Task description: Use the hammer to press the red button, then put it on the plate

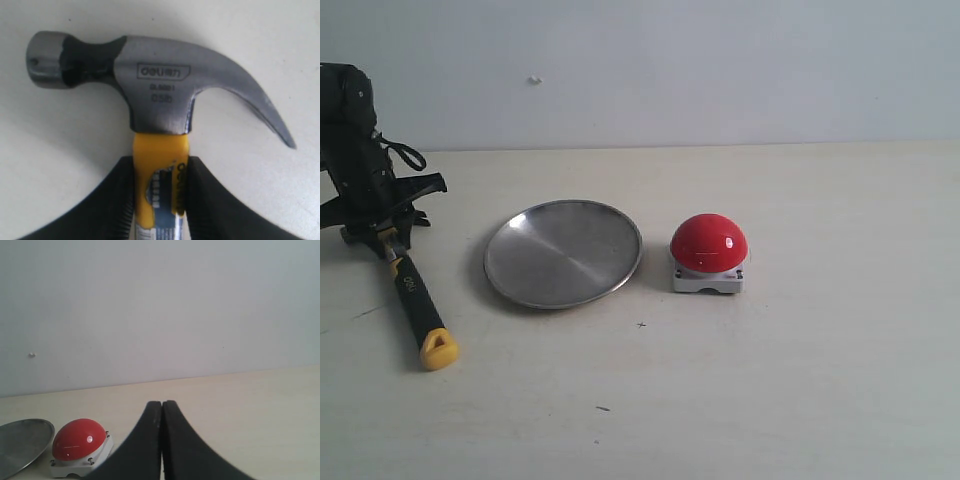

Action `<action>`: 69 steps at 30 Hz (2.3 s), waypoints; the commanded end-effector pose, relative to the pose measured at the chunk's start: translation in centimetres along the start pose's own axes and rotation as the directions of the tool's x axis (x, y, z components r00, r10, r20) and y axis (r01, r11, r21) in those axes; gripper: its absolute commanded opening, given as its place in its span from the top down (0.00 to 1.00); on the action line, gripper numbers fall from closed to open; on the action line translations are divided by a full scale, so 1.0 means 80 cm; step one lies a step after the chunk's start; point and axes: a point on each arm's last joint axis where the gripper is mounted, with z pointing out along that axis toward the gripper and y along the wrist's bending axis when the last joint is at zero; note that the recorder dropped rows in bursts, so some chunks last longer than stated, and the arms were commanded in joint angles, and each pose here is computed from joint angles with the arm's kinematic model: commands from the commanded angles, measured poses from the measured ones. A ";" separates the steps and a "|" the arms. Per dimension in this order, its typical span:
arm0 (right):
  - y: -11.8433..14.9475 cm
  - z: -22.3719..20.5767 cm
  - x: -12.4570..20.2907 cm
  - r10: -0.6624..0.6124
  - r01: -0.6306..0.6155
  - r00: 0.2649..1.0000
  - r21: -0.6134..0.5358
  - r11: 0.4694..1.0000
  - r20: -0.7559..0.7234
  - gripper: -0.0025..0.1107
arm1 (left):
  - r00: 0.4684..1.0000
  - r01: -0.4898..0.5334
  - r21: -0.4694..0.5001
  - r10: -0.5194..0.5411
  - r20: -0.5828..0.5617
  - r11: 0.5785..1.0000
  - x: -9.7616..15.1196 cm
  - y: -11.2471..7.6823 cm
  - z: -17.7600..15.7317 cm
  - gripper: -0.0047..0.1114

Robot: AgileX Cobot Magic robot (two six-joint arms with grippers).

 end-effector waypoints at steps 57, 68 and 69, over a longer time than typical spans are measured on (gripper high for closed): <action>0.000 -0.001 0.001 0.003 -0.003 1.000 0.005 1.000 0.009 0.98 | 0.917 -0.398 -0.007 0.398 -0.007 0.917 0.005 0.017 -0.073 0.96; 0.000 -0.001 0.001 0.003 -0.003 1.000 0.005 1.000 0.009 0.98 | 0.899 -0.433 0.172 0.437 0.012 0.885 0.017 0.001 -0.099 0.96; 0.000 -0.001 0.001 0.003 -0.003 1.000 0.005 1.000 0.009 0.98 | 0.898 -0.433 0.202 0.440 0.010 0.878 0.018 -0.002 -0.100 0.96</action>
